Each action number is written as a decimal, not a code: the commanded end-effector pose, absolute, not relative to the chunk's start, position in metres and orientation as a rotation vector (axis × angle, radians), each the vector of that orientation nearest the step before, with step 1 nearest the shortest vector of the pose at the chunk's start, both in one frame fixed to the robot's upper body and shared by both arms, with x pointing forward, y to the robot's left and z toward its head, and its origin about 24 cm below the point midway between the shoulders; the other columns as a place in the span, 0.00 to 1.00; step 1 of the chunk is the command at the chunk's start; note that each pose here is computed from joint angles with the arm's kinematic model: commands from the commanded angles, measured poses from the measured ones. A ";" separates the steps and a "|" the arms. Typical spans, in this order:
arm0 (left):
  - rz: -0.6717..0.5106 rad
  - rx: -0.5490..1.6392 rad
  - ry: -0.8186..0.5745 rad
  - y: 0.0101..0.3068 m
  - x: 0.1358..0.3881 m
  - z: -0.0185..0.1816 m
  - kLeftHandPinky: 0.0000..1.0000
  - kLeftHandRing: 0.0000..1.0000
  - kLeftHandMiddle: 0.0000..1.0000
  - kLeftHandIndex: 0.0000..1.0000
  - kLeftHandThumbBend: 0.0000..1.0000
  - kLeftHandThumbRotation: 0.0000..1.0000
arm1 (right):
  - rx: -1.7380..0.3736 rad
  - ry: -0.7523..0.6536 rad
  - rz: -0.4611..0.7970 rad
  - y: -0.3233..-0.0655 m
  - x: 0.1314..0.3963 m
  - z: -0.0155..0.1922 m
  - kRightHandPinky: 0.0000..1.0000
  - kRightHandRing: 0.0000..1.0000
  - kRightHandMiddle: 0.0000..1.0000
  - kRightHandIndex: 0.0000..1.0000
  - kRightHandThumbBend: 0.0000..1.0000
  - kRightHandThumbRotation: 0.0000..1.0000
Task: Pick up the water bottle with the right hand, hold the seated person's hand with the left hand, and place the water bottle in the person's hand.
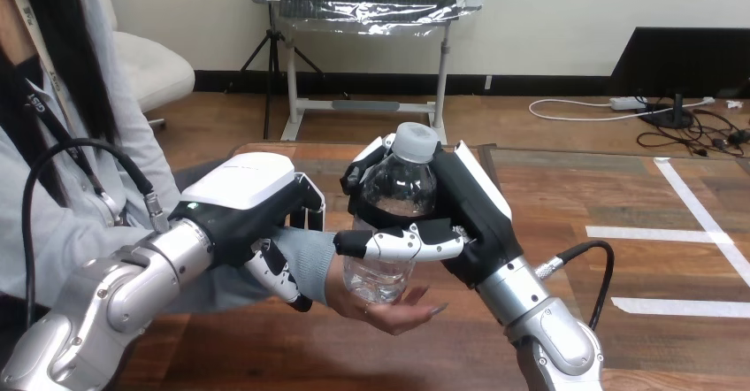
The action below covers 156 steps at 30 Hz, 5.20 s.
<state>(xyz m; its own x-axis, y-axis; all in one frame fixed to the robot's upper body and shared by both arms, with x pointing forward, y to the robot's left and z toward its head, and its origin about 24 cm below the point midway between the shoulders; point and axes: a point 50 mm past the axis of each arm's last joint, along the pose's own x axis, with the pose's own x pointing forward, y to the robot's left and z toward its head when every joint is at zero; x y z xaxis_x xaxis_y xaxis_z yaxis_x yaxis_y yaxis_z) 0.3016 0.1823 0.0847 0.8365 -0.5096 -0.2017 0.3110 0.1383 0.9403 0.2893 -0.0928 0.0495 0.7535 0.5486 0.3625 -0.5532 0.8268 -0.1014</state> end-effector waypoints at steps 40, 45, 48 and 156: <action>-0.471 1.246 -0.414 0.180 0.296 0.141 0.19 0.25 0.33 0.34 0.94 0.00 | -0.005 -0.377 0.636 -0.110 0.312 0.054 0.24 0.28 0.36 0.44 0.81 0.00; -0.471 1.251 -0.399 0.183 0.293 0.141 0.20 0.25 0.33 0.34 0.94 0.00 | -0.005 -0.372 0.613 -0.120 0.318 0.057 0.24 0.28 0.36 0.44 0.81 0.00; -0.471 1.259 -0.391 0.184 0.292 0.140 0.20 0.26 0.34 0.35 0.93 0.00 | -0.004 -0.376 0.600 -0.126 0.322 0.060 0.24 0.28 0.36 0.44 0.80 0.00; -0.479 1.232 -0.341 0.185 0.286 0.131 0.22 0.28 0.35 0.35 0.93 0.00 | 0.120 -0.335 0.759 -0.084 0.293 0.027 0.23 0.28 0.37 0.44 0.81 0.00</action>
